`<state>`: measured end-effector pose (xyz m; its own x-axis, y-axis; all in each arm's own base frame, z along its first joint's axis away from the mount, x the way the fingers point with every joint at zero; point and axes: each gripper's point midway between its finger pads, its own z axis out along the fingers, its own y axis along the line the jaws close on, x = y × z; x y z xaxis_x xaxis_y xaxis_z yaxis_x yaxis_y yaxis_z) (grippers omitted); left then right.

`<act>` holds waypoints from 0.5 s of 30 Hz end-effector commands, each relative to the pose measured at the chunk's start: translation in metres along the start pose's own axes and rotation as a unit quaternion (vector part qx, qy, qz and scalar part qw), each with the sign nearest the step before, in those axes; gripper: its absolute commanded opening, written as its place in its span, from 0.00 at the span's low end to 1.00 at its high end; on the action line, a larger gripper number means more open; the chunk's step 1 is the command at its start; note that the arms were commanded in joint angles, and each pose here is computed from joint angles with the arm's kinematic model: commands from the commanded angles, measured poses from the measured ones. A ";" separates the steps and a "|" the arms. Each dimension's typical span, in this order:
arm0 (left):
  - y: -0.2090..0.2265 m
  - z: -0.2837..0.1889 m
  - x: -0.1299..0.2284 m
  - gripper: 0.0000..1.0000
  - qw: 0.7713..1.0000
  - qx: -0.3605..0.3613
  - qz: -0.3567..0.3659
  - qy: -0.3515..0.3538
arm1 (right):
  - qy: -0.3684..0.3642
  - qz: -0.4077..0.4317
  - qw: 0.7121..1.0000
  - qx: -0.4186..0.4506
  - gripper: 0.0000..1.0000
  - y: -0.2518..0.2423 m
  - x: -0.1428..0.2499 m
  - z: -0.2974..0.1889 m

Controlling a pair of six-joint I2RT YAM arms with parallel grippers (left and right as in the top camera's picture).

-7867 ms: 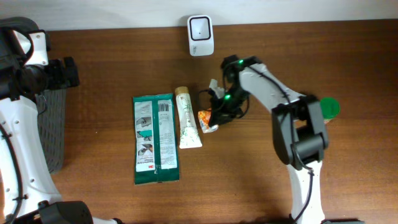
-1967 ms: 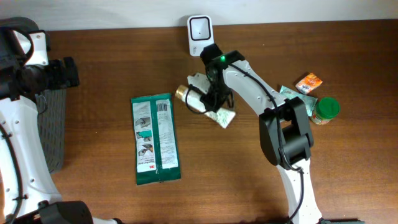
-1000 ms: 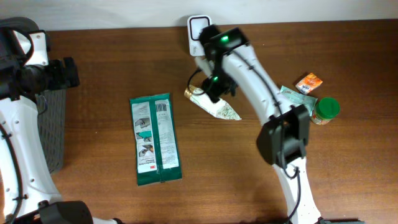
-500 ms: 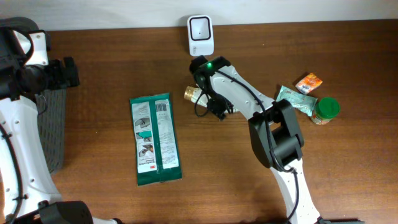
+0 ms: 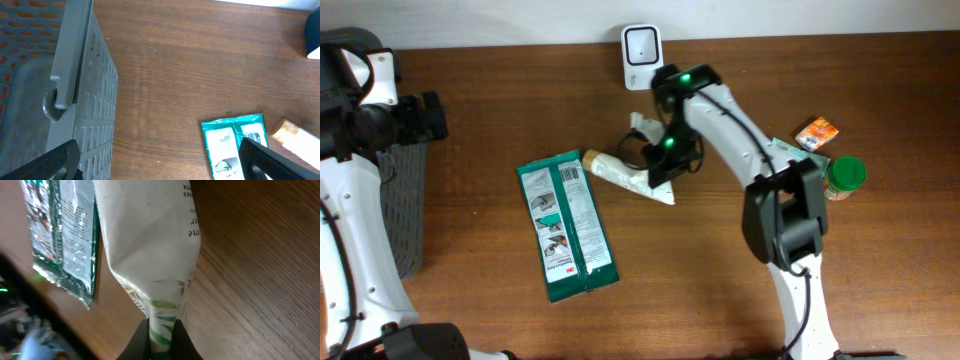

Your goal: Scan the item barcode

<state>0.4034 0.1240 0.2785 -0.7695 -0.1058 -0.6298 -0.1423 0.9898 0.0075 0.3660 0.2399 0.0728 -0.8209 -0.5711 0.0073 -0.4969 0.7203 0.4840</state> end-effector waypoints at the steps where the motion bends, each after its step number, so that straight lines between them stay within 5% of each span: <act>1: 0.000 -0.006 -0.004 0.99 1.000 -0.002 0.007 -0.009 | -0.021 0.044 0.997 -0.066 0.04 -0.012 0.016 -0.010; 2: 0.001 -0.006 -0.004 0.99 1.000 -0.002 0.007 -0.009 | -0.014 0.060 0.996 -0.070 0.04 -0.024 0.024 -0.001; 3: 0.000 -0.006 -0.004 0.99 1.000 -0.002 0.007 -0.009 | 0.004 0.075 0.996 -0.055 0.25 -0.039 0.038 0.010; 4: 0.000 -0.006 -0.004 0.99 1.000 -0.002 0.007 -0.009 | 0.027 0.080 0.996 -0.011 0.60 -0.056 0.049 0.014; 7: 0.000 -0.006 -0.004 0.99 1.000 -0.002 0.007 -0.009 | 0.007 0.056 0.997 0.061 0.75 -0.067 0.033 -0.019; 9: 0.000 -0.006 -0.004 0.99 1.000 -0.002 0.007 -0.009 | -0.033 -0.034 0.994 0.096 0.91 -0.068 0.008 -0.047; 10: 0.001 -0.006 -0.004 0.99 1.000 -0.002 0.007 -0.009 | -0.048 -0.061 0.992 0.104 0.90 -0.070 -0.001 -0.051; 12: 0.001 -0.006 -0.004 0.99 1.000 -0.002 0.007 -0.009 | -0.061 -0.080 0.990 0.103 0.06 -0.060 -0.013 -0.045; 15: 0.001 -0.006 -0.004 0.99 1.000 -0.002 0.007 -0.009 | -0.067 -0.017 0.990 0.126 0.04 -0.039 -0.028 -0.020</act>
<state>0.4034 0.1240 0.2785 -0.7695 -0.1058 -0.6298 -0.1423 0.9898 0.0075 0.4164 0.1987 0.0723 -0.7704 -0.6208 -0.1451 -0.6331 0.7180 0.2893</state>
